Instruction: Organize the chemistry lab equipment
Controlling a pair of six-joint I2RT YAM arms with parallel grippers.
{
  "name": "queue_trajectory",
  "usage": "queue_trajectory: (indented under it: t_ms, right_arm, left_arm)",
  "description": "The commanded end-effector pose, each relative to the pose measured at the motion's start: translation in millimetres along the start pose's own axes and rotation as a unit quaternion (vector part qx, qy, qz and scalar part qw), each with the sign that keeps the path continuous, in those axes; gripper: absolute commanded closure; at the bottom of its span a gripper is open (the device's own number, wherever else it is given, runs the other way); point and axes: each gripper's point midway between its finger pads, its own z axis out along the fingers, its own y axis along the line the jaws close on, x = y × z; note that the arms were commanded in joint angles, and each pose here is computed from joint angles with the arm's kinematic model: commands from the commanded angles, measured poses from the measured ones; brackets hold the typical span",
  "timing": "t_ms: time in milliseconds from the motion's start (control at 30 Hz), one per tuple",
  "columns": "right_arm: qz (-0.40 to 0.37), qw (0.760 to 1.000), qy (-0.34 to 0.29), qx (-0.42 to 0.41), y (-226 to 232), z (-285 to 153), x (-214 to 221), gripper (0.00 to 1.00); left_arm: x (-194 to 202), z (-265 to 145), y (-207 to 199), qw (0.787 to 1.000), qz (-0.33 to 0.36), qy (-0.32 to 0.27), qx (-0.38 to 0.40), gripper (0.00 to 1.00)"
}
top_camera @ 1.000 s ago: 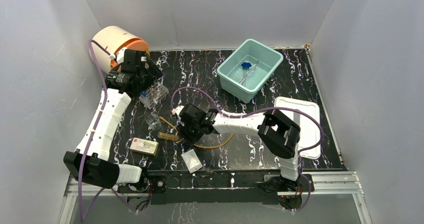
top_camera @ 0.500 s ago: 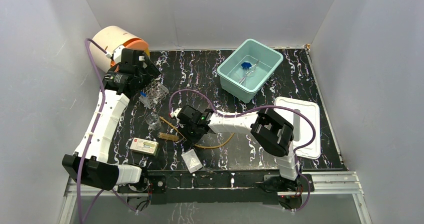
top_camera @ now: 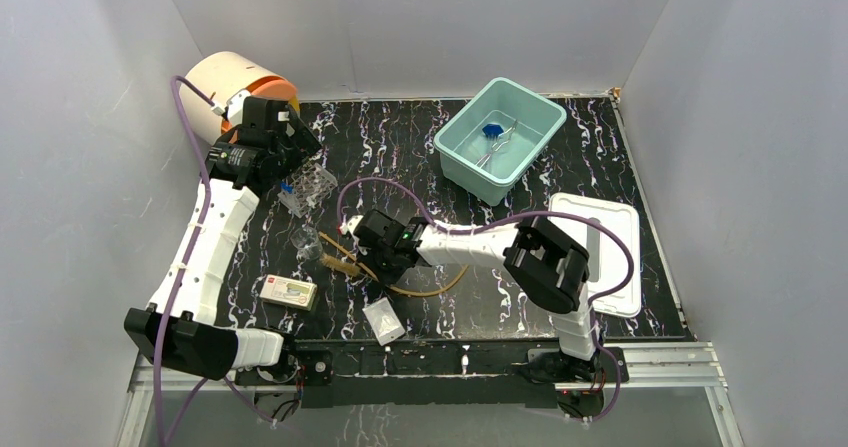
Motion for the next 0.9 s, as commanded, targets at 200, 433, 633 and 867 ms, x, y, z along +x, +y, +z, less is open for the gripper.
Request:
queue_trajectory:
  t_ms: [200, 433, 633, 867]
  right_arm:
    - [-0.013, 0.997, -0.074, 0.023, -1.5, -43.8, -45.0, 0.86]
    - [0.007, 0.989, -0.130, 0.066, -20.0, -73.1, -65.3, 1.00]
    - [0.036, 0.975, -0.220, 0.012, -24.8, -142.1, -110.5, 1.00]
    - [0.058, 0.949, -0.308, -0.010, -50.6, -226.7, -144.8, 1.00]
  left_arm:
    - [-9.1, -10.1, -1.4, 1.000, -0.003, -0.015, 0.013, 0.07]
    - [-15.3, -14.5, -4.2, 1.000, -0.002, -0.023, 0.020, 0.07]
    - [-24.2, -19.4, -15.4, 0.999, 0.001, -0.032, 0.044, 0.07]
    - [-22.9, -20.0, -22.8, 0.998, 0.005, -0.027, 0.064, 0.07]
